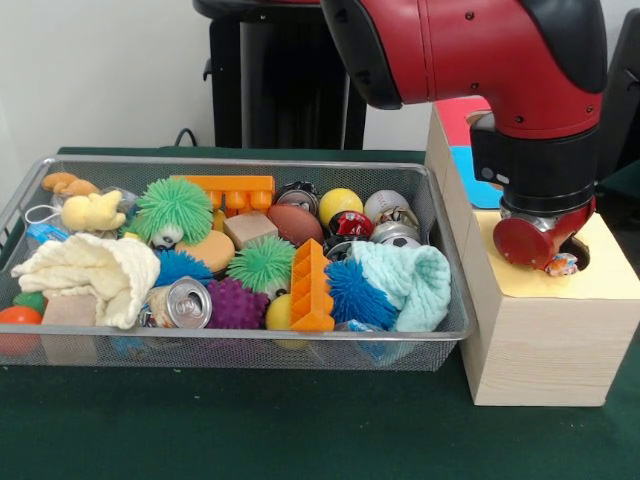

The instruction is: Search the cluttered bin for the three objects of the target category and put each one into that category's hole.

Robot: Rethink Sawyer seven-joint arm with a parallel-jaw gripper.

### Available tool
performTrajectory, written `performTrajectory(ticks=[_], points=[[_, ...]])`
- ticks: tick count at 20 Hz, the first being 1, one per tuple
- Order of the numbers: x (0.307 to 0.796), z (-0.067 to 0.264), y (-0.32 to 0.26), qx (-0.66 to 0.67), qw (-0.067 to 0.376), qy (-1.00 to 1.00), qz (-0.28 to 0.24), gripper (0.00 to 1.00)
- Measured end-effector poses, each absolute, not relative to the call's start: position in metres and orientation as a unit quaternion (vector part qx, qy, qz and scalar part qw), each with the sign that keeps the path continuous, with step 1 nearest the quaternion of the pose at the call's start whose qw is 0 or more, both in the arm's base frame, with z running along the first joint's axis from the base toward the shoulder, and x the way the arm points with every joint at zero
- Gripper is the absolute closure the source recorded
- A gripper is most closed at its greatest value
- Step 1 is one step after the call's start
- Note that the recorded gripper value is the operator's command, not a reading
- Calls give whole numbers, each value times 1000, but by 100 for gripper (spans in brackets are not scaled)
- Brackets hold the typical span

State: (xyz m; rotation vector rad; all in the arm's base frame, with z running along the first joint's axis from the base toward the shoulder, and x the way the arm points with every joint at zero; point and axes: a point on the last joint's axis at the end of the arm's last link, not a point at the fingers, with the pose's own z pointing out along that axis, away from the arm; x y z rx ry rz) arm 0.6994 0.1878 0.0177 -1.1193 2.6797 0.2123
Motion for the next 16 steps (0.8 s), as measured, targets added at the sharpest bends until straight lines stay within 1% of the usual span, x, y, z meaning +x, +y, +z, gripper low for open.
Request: performTrajectory(ticks=[7,8,16], points=[[699,18,188,-381,115,914,73,0],[699,18,188,-381,115,914,74,100],[703,18,178,-374,119,917,72,100]])
